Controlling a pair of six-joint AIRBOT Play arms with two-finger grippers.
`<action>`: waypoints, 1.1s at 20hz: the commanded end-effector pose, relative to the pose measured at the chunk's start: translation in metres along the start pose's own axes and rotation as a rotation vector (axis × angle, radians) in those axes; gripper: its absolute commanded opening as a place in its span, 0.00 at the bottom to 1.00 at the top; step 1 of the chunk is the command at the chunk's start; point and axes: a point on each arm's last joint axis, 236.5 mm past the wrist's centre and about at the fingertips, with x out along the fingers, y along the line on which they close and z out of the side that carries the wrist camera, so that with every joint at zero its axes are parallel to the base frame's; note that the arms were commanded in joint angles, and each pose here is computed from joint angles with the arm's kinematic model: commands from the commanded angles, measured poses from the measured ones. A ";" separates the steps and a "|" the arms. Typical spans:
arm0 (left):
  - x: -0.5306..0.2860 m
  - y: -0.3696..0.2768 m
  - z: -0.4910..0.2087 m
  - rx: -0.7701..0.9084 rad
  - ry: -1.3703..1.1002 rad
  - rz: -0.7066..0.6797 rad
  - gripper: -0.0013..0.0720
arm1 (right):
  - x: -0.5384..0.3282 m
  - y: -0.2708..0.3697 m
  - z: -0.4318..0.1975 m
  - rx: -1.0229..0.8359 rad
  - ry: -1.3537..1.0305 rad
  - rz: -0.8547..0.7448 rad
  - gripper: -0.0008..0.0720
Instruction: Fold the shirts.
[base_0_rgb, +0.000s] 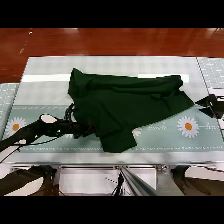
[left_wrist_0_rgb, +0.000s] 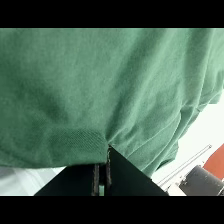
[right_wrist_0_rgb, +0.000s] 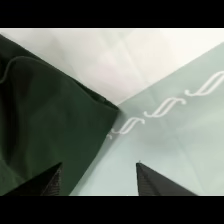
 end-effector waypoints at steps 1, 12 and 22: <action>0.000 -0.001 -0.002 0.005 0.006 -0.004 0.05 | 0.031 0.002 0.007 0.019 -0.013 -0.012 0.76; -0.041 -0.076 0.046 0.203 -0.149 -0.125 0.05 | 0.007 0.115 0.049 -0.183 -0.155 0.185 0.04; -0.418 -0.332 0.032 0.890 -1.067 -0.448 0.05 | -0.314 0.306 0.049 -0.646 -0.870 0.255 0.04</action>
